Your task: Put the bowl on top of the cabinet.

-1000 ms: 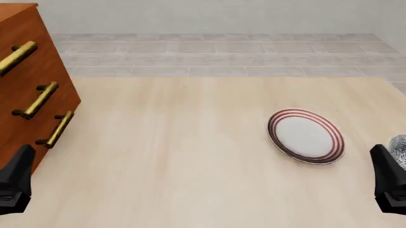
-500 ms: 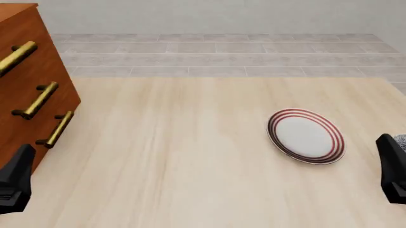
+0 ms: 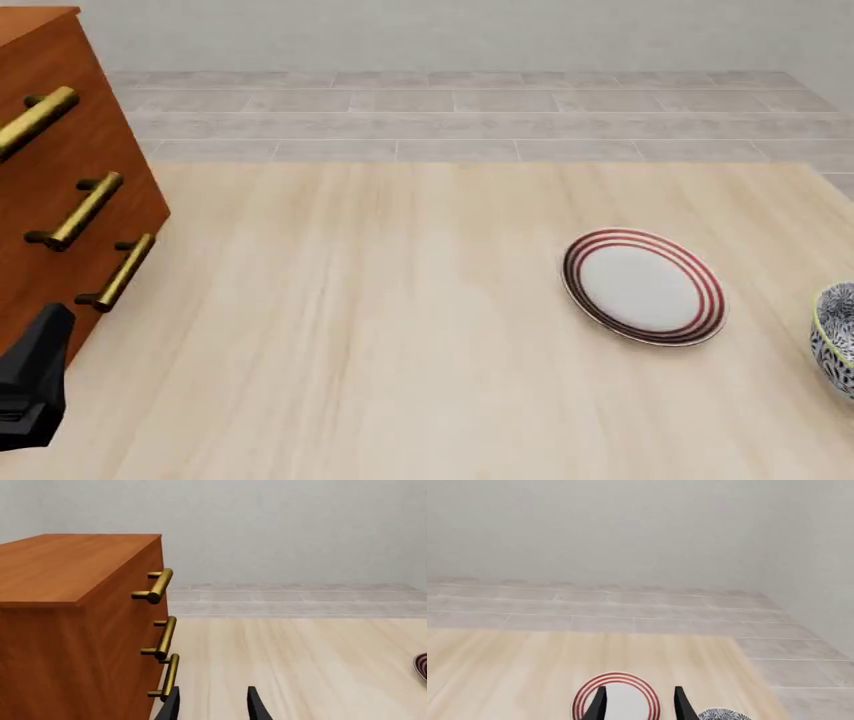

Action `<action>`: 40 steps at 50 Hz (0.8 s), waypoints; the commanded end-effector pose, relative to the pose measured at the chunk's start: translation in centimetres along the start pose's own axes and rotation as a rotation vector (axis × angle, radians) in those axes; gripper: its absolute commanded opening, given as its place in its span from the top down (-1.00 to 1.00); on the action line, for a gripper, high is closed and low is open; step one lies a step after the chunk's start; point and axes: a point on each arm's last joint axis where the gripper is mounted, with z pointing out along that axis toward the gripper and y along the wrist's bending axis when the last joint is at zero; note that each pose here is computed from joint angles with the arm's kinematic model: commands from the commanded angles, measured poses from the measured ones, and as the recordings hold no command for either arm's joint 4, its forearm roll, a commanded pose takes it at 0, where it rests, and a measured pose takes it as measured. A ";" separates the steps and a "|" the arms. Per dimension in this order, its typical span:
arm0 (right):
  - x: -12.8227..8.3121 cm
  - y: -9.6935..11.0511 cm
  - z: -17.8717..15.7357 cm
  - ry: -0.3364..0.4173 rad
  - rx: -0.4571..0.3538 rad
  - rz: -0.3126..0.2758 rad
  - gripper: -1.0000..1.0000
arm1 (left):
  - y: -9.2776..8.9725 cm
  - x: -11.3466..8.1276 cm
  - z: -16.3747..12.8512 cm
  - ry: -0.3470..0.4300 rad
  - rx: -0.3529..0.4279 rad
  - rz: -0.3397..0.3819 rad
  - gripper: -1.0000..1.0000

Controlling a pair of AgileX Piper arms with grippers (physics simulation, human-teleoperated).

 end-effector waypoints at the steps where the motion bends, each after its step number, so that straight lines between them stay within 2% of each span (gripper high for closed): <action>1: -1.6 -0.6 1.0 0.050 0.062 -0.030 -1.00 | 0.0 0.1 0.0 0.002 0.004 0.001 -1.00; 7: -2.7 -0.9 1.3 0.058 0.092 -0.006 -1.00 | 0.0 0.0 0.0 0.001 0.003 -0.002 -1.00; 11: -3.5 -1.3 1.7 0.073 0.132 -0.015 -1.00 | 0.0 0.0 0.0 0.001 0.005 -0.001 -1.00; 14: -4.1 -1.3 1.5 0.069 0.131 -0.021 -1.00 | -0.1 0.0 0.0 0.000 0.009 0.000 -1.00; 16: -4.3 -1.4 1.7 0.082 0.148 0.014 -1.00 | -0.1 0.0 0.0 0.000 0.009 0.000 -1.00; 17: -4.4 -1.5 1.7 0.083 0.152 0.011 -1.00 | -0.1 0.0 0.0 0.000 0.009 -0.001 -1.00; 20: -4.6 -1.5 1.9 0.089 0.155 0.014 -1.00 | -0.1 0.0 0.0 0.001 0.009 0.000 -1.00; 24: -4.4 -1.8 2.9 0.150 0.163 -0.018 -1.00 | -0.1 0.0 0.0 0.001 0.012 -0.003 -1.00; 26: -4.7 -1.8 2.5 0.133 0.166 -0.028 -1.00 | -0.1 0.0 0.0 0.001 0.014 -0.004 -1.00; 28: -4.6 -1.9 2.9 0.146 0.173 0.003 -1.00 | -0.1 0.0 0.0 0.001 0.013 -0.006 -1.00; 31: -4.7 -1.9 3.0 0.149 0.174 0.000 -1.00 | -0.1 0.0 0.0 0.002 0.015 -0.006 -1.00; 33: -4.7 -2.4 3.6 0.171 0.209 0.004 -1.00 | -0.1 0.0 0.0 0.003 0.016 -0.008 -1.00; 35: -4.8 -2.4 3.7 0.177 0.209 -0.019 -1.00 | -0.1 0.1 0.0 0.004 0.020 -0.009 -1.00; 38: -4.9 -2.7 3.9 0.196 0.227 0.002 -1.00 | -0.1 0.1 0.0 0.005 0.020 -0.013 -1.00; 39: -4.7 -3.1 4.5 0.233 0.254 -0.001 -1.00 | -0.1 0.1 0.0 0.006 0.020 -0.014 -1.00; 40: -4.7 -3.0 4.6 0.239 0.243 0.000 -1.00 | -0.1 0.1 0.0 0.006 0.019 -0.015 -1.00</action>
